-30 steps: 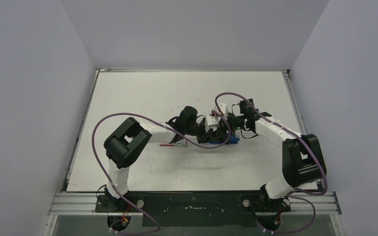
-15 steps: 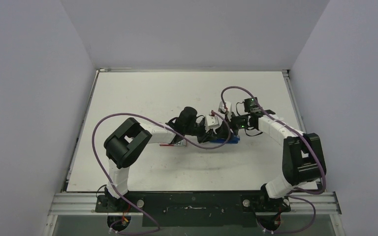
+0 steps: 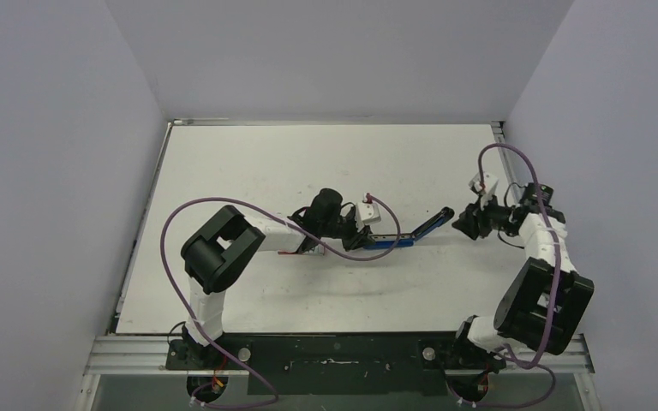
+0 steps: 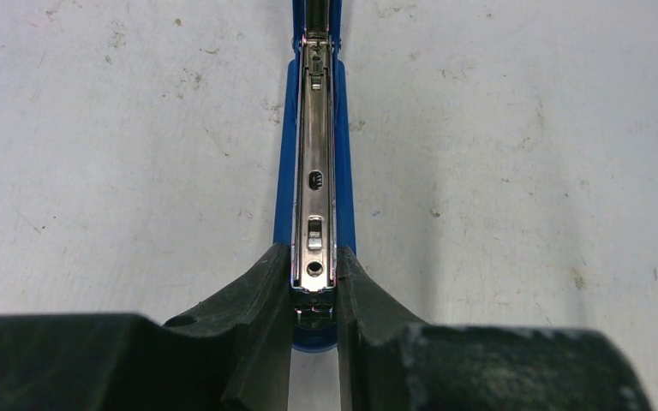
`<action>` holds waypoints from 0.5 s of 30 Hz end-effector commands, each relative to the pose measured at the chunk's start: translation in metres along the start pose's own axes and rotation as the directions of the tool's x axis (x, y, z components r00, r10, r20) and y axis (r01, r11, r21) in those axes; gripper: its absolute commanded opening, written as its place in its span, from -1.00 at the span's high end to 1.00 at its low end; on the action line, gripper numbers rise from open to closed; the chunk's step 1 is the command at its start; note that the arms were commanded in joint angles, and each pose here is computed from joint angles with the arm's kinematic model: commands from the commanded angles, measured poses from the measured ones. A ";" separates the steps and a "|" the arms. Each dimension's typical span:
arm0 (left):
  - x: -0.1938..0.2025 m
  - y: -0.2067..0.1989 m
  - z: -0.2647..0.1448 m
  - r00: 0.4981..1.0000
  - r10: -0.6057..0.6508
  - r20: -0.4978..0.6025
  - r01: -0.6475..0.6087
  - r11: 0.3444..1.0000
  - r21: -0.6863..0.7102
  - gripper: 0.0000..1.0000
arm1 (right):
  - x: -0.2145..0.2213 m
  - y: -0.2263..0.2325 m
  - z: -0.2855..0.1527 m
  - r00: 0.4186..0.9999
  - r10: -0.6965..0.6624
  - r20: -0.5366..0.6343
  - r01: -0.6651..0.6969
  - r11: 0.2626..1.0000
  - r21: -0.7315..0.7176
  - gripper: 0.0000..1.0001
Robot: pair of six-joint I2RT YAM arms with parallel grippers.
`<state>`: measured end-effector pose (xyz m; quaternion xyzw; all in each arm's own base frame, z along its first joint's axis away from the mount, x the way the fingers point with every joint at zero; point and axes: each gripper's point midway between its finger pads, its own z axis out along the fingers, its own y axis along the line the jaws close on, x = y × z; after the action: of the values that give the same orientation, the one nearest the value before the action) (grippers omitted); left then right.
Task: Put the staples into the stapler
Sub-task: Open the stapler at the center of the board.
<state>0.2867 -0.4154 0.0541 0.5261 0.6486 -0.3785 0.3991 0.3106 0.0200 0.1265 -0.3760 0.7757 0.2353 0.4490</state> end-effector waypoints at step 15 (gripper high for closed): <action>0.028 -0.014 0.009 0.998 0.002 -0.055 -0.001 1.000 0.014 1.00 | 0.068 0.002 -0.032 0.995 0.035 -0.094 -0.034 0.999 0.018 0.36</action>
<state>0.2768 -0.4184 0.0441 0.5355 0.6423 -0.3751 0.3999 0.2698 -0.0312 0.0657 -0.3566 0.8216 0.2134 0.3903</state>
